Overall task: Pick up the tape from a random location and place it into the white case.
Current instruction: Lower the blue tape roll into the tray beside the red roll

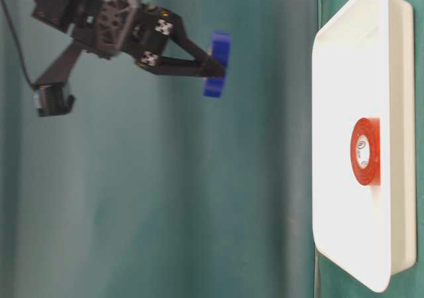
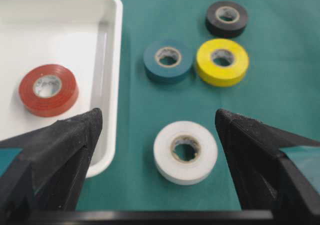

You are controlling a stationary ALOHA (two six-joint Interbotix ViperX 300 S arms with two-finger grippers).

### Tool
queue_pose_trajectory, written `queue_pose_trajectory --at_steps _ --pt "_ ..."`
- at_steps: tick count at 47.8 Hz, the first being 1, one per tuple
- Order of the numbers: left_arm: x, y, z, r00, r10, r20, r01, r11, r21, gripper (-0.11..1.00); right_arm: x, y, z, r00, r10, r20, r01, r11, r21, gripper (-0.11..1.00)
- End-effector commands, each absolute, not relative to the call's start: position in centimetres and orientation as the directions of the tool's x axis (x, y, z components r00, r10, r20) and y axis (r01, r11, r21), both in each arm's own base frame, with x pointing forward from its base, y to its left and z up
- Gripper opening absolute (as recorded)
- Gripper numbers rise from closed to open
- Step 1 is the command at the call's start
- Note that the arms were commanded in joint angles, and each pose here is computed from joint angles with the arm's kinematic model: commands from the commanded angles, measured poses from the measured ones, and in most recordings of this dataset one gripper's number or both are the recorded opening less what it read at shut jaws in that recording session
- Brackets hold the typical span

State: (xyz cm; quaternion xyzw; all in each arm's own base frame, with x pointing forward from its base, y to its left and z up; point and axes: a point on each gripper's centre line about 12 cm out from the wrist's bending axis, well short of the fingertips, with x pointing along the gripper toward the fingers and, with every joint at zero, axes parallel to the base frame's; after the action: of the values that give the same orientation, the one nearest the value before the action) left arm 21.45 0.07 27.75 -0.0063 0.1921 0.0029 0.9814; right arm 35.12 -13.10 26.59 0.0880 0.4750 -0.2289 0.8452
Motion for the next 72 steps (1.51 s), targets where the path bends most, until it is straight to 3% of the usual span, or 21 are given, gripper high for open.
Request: queue_pose_trajectory --at_steps 1,38,72 --pt "21.7 0.0 28.3 0.932 0.001 -0.363 -0.007 1.000 -0.014 0.96 35.5 -13.0 26.8 0.477 -0.304 -0.825 0.467 0.883 -0.055 0.32" --pt "21.6 0.0 28.3 0.932 0.001 -0.361 -0.007 1.000 -0.014 0.96 37.4 -12.6 16.1 0.424 -0.225 -0.877 0.429 0.903 -0.025 0.32" --pt "21.6 0.1 28.3 0.932 0.003 -0.361 -0.009 1.000 -0.016 0.96 37.3 -12.5 15.5 0.409 -0.212 -0.888 0.437 0.899 -0.014 0.32"
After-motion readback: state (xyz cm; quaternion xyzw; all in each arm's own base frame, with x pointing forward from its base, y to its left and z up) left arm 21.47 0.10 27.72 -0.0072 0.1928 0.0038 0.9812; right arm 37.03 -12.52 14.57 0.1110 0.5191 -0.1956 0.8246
